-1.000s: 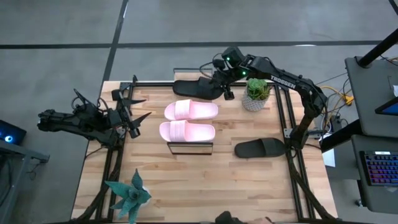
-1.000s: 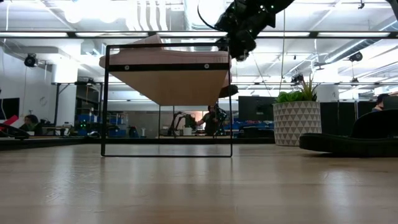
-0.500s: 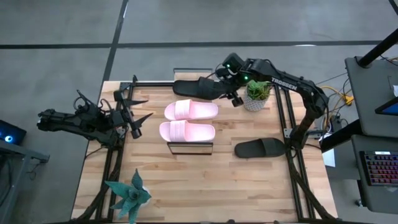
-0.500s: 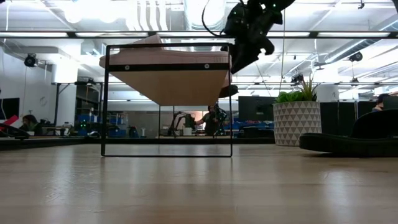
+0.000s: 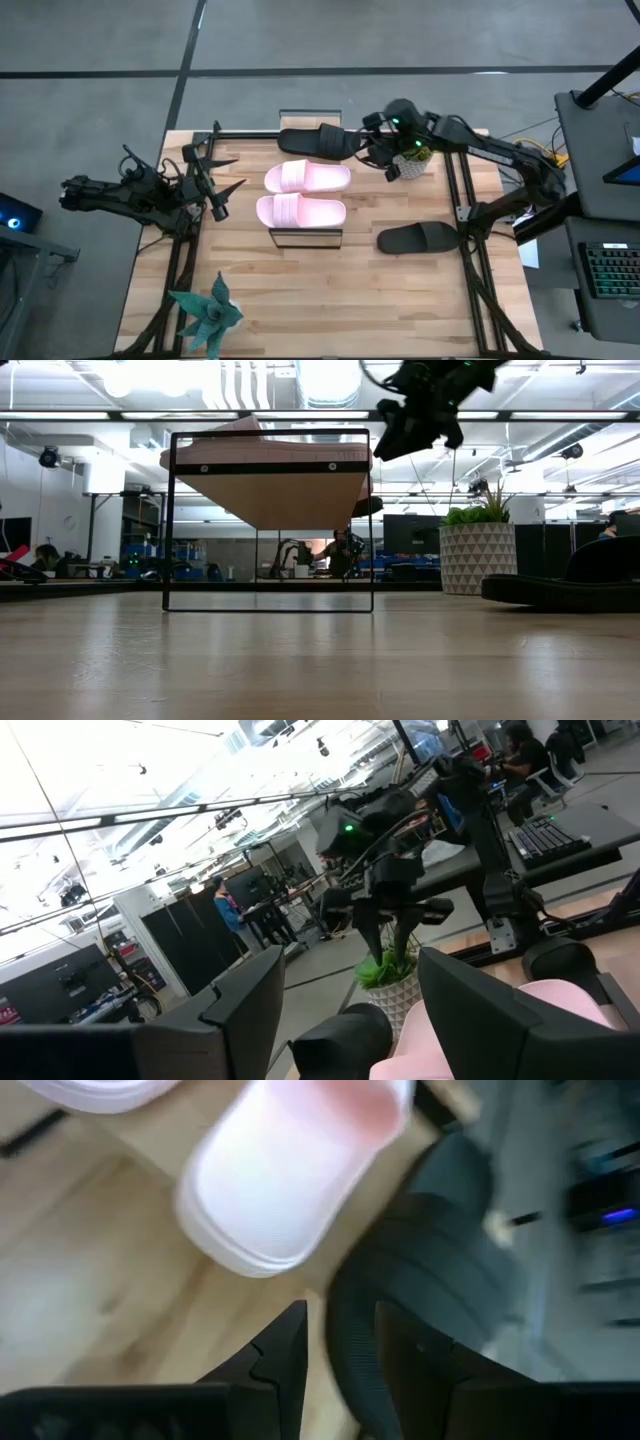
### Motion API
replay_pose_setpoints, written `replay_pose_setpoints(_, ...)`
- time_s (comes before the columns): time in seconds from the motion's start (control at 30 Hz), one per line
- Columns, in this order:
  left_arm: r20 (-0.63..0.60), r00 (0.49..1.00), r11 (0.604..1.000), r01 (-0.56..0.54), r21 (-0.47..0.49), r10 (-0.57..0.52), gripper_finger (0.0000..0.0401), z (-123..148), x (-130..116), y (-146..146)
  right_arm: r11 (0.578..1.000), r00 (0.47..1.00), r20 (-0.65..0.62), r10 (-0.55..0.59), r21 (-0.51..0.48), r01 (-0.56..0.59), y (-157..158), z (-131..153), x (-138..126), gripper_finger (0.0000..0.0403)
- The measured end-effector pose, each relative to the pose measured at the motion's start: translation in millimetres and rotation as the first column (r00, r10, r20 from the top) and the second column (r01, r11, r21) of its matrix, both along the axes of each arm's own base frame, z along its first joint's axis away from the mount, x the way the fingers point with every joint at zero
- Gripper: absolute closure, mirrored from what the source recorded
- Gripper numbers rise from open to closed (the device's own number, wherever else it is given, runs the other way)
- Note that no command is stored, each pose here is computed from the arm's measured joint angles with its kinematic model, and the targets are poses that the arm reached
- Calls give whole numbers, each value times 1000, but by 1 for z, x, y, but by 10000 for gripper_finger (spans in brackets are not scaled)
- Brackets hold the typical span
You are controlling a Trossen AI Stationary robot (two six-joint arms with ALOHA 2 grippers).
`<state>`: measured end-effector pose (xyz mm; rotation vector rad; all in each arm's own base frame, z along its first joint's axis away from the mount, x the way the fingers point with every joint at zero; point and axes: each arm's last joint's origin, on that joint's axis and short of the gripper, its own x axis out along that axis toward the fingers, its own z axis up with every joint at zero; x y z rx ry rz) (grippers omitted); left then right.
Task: Pick and place slides into the shelf
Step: Put the bottom black slipper on the shelf
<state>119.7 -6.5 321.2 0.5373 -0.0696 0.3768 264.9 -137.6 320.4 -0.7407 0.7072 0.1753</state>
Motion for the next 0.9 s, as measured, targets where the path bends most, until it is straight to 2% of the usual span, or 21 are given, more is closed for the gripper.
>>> replay_pose_setpoints(0.17, -3, 1000, 1000, 0, 1, 0, 186, 0, 1, 0, 991, 987, 163, 10, -135, 12, 3, -31, -19, 293)
replay_pose_setpoints(0.37, -14, 1000, 1000, 0, 2, 0, 186, -2, 3, -1, 932, 977, 155, 150, -351, -87, 7, -72, -26, 293)
replay_pose_setpoints(0.53, -27, 1000, 1000, 0, 5, 0, 186, -3, 6, -1, 939, 966, 234, 112, -343, -26, 5, -71, -25, 266)
replay_pose_setpoints(0.73, -38, 999, 1000, 0, 7, 0, 186, -4, 8, -1, 934, 978, 202, 56, -357, 21, 3, -75, -23, 222)
replay_pose_setpoints(0.9, -43, 999, 1000, 0, 9, 0, 186, -5, 9, -2, 923, 987, 140, 85, -383, -25, -2, -91, -16, 210)
